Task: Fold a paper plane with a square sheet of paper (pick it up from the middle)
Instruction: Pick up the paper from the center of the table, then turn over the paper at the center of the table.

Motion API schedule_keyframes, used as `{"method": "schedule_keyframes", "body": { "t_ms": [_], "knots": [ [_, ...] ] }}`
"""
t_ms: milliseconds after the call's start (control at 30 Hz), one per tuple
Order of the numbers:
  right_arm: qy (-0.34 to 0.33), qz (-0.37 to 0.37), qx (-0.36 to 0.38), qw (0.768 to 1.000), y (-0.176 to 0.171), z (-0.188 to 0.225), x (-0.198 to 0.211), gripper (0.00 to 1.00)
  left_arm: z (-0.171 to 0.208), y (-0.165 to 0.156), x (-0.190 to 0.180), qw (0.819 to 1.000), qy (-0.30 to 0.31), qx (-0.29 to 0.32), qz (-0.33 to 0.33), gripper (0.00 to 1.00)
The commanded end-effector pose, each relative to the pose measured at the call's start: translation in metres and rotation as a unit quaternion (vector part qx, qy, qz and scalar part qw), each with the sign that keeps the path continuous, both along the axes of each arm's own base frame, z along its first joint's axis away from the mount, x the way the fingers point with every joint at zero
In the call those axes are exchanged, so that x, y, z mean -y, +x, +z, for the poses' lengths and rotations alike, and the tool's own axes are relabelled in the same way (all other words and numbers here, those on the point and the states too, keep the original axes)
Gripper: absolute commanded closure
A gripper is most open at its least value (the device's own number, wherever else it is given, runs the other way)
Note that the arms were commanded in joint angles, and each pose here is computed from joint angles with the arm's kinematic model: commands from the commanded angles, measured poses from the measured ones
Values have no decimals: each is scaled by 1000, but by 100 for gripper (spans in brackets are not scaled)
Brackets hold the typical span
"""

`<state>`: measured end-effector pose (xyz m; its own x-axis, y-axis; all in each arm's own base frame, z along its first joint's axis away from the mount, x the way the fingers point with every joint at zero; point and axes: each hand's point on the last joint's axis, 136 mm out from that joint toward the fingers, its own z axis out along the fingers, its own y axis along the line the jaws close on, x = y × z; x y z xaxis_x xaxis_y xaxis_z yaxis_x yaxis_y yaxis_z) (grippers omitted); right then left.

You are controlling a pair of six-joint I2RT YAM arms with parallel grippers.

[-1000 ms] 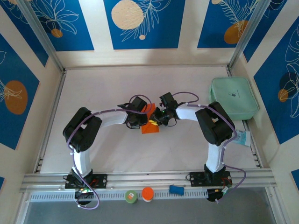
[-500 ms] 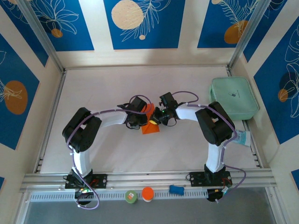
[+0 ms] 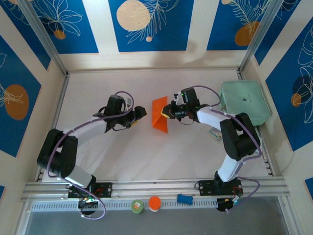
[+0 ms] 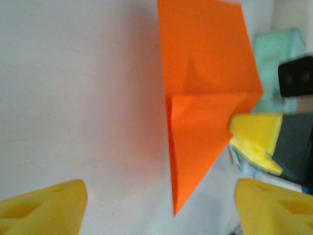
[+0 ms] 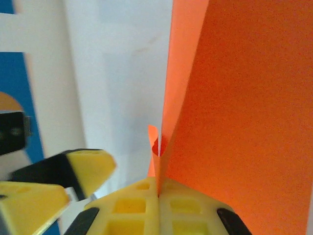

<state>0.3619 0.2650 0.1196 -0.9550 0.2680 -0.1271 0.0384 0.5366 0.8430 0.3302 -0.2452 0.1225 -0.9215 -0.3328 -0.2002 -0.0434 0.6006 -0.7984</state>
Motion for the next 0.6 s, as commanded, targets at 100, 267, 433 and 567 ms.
{"method": "schedule_keyframes", "body": {
  "t_ms": [100,267,433,567],
  "knots": [
    [94,51,15,994,-18,51,-5,99,54,-14,32,990,-131,42,-35,0],
    [131,61,8,989,-23,68,-7,98,66,-21,48,985,-154,55,-60,0],
    [149,69,3,986,-24,75,-9,98,67,-20,60,982,-165,52,-79,12],
    [154,73,-4,985,-26,75,-9,98,83,-20,66,974,-194,70,-95,24]
  ]
}}
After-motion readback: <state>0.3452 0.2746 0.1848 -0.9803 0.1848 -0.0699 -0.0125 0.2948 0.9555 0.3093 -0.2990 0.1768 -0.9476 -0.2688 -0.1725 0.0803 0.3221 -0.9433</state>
